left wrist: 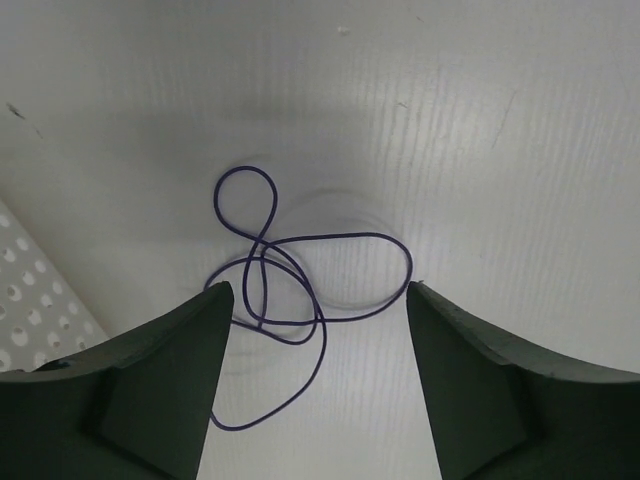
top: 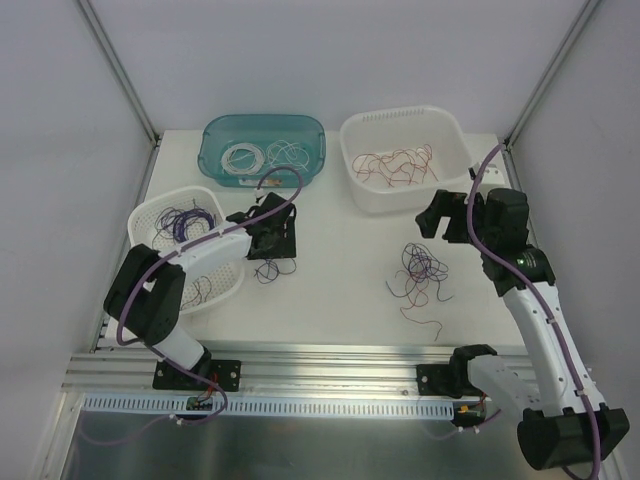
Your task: Untangle the cables
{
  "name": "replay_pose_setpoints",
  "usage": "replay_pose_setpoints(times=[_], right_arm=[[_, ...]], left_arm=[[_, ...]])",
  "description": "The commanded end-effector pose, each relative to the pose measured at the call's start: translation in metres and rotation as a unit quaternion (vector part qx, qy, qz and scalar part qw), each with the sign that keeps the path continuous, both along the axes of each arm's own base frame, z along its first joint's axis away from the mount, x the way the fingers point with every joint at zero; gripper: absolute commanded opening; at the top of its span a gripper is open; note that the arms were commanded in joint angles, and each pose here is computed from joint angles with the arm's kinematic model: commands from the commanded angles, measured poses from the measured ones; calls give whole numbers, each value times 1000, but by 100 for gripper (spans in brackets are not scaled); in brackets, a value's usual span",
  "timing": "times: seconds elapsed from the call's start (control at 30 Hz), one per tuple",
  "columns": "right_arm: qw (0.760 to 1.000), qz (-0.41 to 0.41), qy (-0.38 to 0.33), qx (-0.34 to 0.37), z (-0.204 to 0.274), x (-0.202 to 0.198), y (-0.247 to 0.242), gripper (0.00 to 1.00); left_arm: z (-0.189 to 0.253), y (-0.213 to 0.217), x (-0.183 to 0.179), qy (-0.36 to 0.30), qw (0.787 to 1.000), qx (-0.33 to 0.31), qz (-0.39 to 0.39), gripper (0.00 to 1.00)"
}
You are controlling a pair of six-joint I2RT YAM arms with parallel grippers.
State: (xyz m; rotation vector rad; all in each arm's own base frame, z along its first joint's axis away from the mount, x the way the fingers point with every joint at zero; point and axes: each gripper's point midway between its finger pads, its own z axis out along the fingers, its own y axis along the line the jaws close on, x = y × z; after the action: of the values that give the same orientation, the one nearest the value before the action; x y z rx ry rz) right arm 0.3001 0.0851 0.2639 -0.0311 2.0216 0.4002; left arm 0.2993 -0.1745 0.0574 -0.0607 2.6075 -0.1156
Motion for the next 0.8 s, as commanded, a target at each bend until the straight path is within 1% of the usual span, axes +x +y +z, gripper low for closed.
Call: replay_pose_setpoints(times=[0.0, 0.03, 0.07, 0.13, 0.17, 0.23, 0.27, 0.3, 0.37, 0.4, 0.47, 0.57, 0.63, 0.7, 0.77], right_arm=[[999, 11, 32, 21, -21, -28, 7, 100], [999, 11, 36, 21, -25, -32, 7, 100], [999, 7, 38, 19, -31, -35, 4, 100], [999, 8, 48, 18, -37, -39, 4, 100], [999, 8, 49, 18, -38, -40, 4, 100], [999, 8, 50, 18, -40, -42, 4, 100], [999, 6, 49, 17, -41, -42, 3, 100], [999, 7, 50, 17, -41, -43, 3, 100], [999, 6, 51, 16, -42, -44, 3, 99], [999, 6, 51, 15, -41, -44, 2, 100], [999, 6, 52, 11, -40, -45, 2, 100], [999, 7, 49, 7, -37, -44, 1, 99], [999, 8, 48, 5, -34, -42, 1, 100], [999, 11, 47, 7, -32, -39, 3, 100], [999, 14, 47, 8, -30, -38, 4, 100]], left_arm=[[-1, 16, 6, -4, 999, 33, 34, 69], [-7, 19, 4, 6, 999, 40, 35, 65], [-10, 20, 4, 10, 998, 42, 37, 58], [-17, 21, 3, 20, 998, 45, 38, 49], [-18, 19, 3, 22, 998, 45, 37, 42], [-24, 16, 3, 34, 998, 42, 32, 35], [-25, 14, 3, 39, 998, 40, 29, 29], [-29, 13, 2, 45, 998, 40, 27, 26], [-27, 9, 1, 50, 998, 30, 23, 11], [-21, 6, 2, 45, 999, 24, 20, 0], [-9, -1, 4, 34, 999, 7, 10, 0], [31, -15, 11, -8, 999, -29, -26, 0], [66, -26, 12, -45, 996, -58, -58, 0], [112, -34, 17, -95, 988, -92, -75, 0], [148, -33, 23, -141, 981, -99, -84, 0]])
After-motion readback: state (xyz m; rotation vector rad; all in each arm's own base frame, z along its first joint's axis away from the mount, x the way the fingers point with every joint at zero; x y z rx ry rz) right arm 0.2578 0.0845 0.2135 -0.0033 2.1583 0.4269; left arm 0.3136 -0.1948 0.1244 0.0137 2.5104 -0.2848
